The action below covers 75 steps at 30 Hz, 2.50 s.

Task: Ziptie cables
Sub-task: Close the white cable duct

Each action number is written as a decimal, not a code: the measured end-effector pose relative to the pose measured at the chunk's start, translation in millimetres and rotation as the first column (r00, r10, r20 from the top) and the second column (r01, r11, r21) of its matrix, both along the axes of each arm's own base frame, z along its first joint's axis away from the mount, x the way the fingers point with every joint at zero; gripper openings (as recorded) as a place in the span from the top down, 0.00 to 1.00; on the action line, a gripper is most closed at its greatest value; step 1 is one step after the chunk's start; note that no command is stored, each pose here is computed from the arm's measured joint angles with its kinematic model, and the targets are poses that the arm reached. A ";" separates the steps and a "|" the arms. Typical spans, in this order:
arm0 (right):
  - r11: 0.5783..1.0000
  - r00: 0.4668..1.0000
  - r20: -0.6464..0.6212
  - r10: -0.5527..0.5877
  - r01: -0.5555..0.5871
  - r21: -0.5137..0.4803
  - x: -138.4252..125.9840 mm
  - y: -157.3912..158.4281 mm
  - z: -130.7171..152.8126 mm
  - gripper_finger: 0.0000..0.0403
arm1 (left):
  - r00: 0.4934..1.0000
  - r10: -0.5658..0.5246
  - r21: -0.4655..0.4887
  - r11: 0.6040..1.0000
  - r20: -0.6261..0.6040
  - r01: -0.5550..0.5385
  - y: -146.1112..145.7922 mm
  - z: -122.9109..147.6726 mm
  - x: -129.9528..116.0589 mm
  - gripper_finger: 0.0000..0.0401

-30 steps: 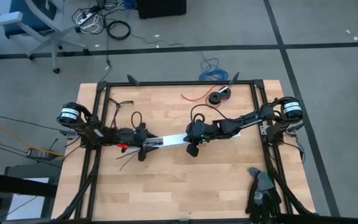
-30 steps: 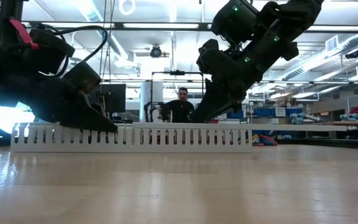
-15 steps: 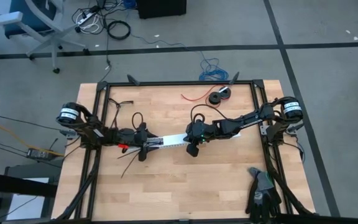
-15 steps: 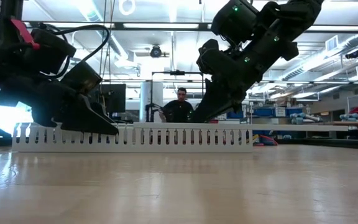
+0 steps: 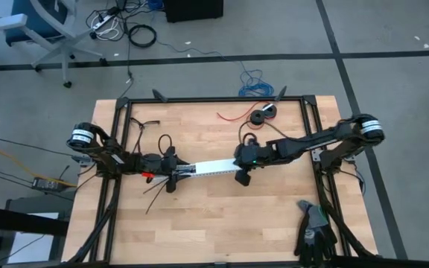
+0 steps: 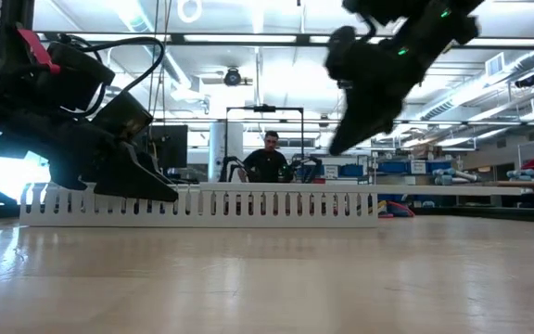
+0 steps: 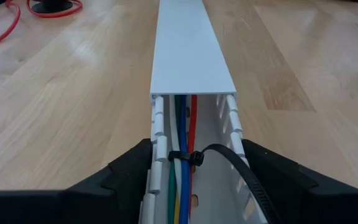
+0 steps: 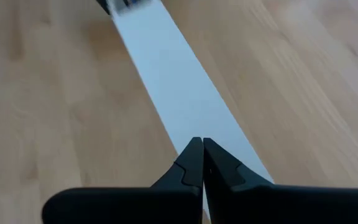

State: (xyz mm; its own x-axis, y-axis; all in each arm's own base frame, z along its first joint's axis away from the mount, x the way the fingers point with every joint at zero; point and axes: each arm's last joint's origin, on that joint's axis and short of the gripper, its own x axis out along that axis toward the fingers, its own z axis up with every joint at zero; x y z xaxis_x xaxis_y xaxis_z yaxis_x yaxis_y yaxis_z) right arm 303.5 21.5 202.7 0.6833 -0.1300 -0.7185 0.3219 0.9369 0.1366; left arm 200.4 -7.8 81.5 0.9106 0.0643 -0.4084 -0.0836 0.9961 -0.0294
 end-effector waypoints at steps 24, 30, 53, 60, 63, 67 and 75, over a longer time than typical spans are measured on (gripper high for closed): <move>0.998 0.998 0.056 0.040 -0.043 0.048 43.8 -16.3 -47.2 1.00 | 0.997 0.049 -0.078 0.996 0.055 -0.045 0.4 4.2 1.4 0.39; 0.998 0.998 0.046 0.038 -0.040 0.053 42.9 -15.8 -47.9 1.00 | 0.998 0.057 -0.066 0.996 0.041 -0.054 0.6 3.5 2.9 0.31; 0.998 1.000 0.023 0.019 -0.020 0.063 41.3 -21.5 -48.9 1.00 | 0.996 0.083 -0.039 0.996 0.038 -0.082 -0.8 1.9 -23.8 0.29; 0.997 1.000 0.020 0.021 -0.022 0.075 41.0 -24.4 -49.2 1.00 | 0.996 0.087 0.001 0.996 0.033 -0.087 -3.0 2.4 -31.0 0.29; 0.997 1.000 0.020 0.021 -0.023 0.076 41.0 -24.3 -49.2 1.00 | 0.997 0.079 0.001 0.997 0.028 -0.079 -4.6 2.0 -31.2 0.29; 0.997 1.000 0.020 0.022 -0.024 0.076 40.9 -24.3 -49.3 1.00 | 0.997 0.073 -0.002 0.997 0.026 -0.073 -6.3 1.8 -31.4 0.29; 0.997 1.000 0.021 0.022 -0.024 0.077 40.9 -24.4 -49.3 1.00 | 0.997 0.075 -0.002 0.997 0.002 -0.075 -6.4 -0.2 -32.0 0.33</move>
State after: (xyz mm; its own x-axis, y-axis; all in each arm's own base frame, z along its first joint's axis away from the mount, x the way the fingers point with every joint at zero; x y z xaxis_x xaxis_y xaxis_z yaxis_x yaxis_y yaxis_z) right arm 344.4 -2.9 153.4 0.6997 -0.0592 -0.7120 0.2970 0.9305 0.2146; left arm 168.5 -14.2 81.3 0.9041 0.1315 -0.4067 -0.1576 0.9870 -0.0312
